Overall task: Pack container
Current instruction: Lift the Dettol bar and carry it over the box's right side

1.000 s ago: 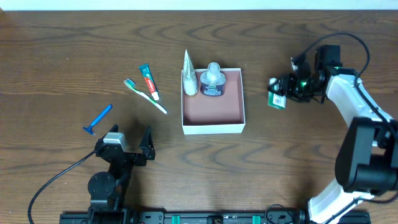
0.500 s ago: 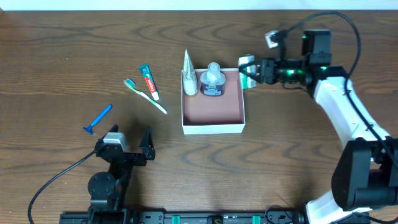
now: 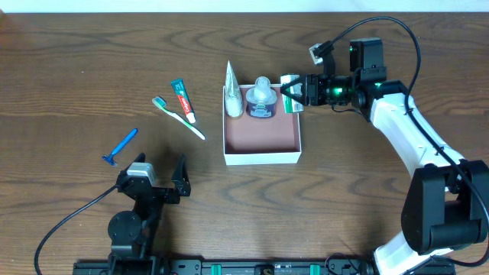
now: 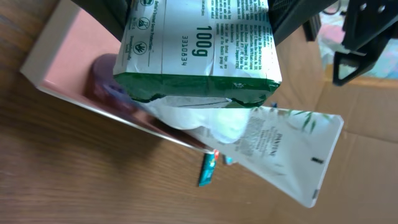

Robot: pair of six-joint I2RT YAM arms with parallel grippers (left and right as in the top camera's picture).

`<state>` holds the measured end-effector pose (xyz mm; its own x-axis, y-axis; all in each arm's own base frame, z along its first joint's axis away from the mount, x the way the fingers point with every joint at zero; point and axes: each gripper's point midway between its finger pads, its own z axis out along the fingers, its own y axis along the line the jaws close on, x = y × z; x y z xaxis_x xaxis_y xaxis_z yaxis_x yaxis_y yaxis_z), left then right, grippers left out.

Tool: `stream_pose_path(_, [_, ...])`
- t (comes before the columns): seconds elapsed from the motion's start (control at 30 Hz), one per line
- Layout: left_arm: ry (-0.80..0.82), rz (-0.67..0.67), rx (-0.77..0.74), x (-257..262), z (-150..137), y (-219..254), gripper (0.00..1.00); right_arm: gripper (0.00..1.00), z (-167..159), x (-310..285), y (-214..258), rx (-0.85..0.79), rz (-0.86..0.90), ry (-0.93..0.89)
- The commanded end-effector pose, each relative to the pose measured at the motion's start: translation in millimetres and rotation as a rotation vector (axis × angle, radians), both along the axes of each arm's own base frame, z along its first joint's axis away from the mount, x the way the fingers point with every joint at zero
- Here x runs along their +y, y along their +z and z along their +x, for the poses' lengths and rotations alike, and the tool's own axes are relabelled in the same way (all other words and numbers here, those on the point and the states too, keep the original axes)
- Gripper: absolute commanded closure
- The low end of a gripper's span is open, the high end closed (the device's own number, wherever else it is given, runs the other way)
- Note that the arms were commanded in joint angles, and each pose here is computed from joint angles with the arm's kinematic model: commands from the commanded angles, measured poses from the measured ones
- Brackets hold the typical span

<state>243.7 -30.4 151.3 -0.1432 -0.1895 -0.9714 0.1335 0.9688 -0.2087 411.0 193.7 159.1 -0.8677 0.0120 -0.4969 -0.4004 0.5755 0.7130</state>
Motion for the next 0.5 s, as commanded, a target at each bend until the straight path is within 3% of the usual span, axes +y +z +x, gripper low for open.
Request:
stream_pose_path(0.0, [-0.005, 0.002, 0.052, 0, -1, -17, 0.02, 0.65, 4, -2, -6, 0.018, -0.029, -0.038])
stream_pose_path(0.47, [-0.005, 0.002, 0.052, 0, -1, -17, 0.02, 0.66, 9, 13, -20, 0.029, -0.133, -0.117])
